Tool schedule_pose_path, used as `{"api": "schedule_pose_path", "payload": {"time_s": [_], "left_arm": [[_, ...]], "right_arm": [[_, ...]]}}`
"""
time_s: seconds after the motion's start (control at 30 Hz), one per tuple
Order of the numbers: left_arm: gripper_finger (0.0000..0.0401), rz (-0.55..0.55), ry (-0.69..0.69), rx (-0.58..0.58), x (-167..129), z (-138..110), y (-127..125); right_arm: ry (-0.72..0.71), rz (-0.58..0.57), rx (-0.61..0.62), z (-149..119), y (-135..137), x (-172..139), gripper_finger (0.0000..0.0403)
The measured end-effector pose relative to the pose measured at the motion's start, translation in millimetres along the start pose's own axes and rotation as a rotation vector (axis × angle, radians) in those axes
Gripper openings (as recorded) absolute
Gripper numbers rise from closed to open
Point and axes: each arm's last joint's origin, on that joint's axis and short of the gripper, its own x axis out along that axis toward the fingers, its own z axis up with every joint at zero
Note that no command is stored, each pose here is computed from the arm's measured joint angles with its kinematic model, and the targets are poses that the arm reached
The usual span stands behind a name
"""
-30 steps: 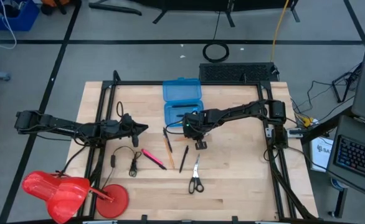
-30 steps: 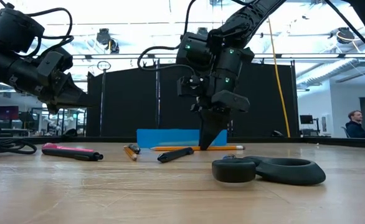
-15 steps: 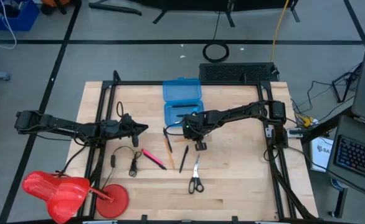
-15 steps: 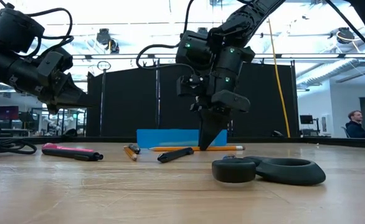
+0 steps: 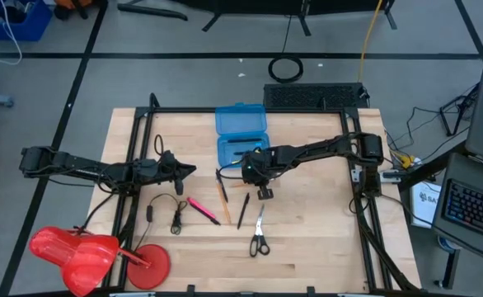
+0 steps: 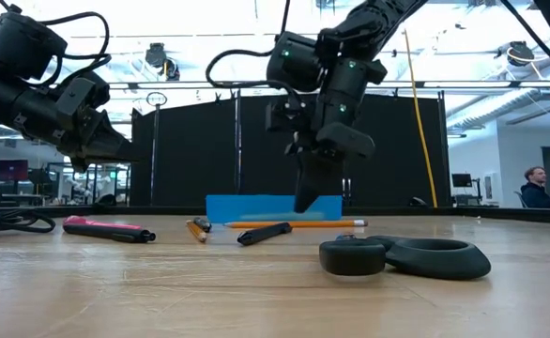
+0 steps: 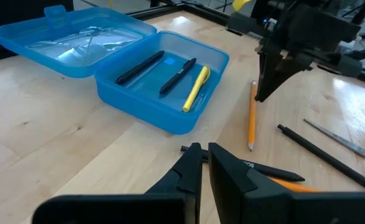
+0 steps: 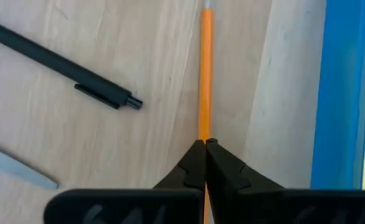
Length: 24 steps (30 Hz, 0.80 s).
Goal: Pick & place school supplies into a supply box
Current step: Put the top orange pencil into the blue supply box
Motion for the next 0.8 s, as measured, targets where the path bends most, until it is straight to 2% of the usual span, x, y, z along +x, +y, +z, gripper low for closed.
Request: {"api": "schedule_pose_path", "payload": {"time_s": [0.37, 0.8], "left_arm": [[0.0031, 0.0, 0.001, 0.0, 0.0, -0.1, 0.0], [0.0031, 0.002, 0.004, 0.005, 0.0, -0.4, 0.2]], "right_arm": [[-0.018, 0.024, 0.007, 1.3, 0.7, -5.1, 0.0006], [-0.076, 0.06, 0.054, 6.1, 0.5, -1.5, 0.0109]]}}
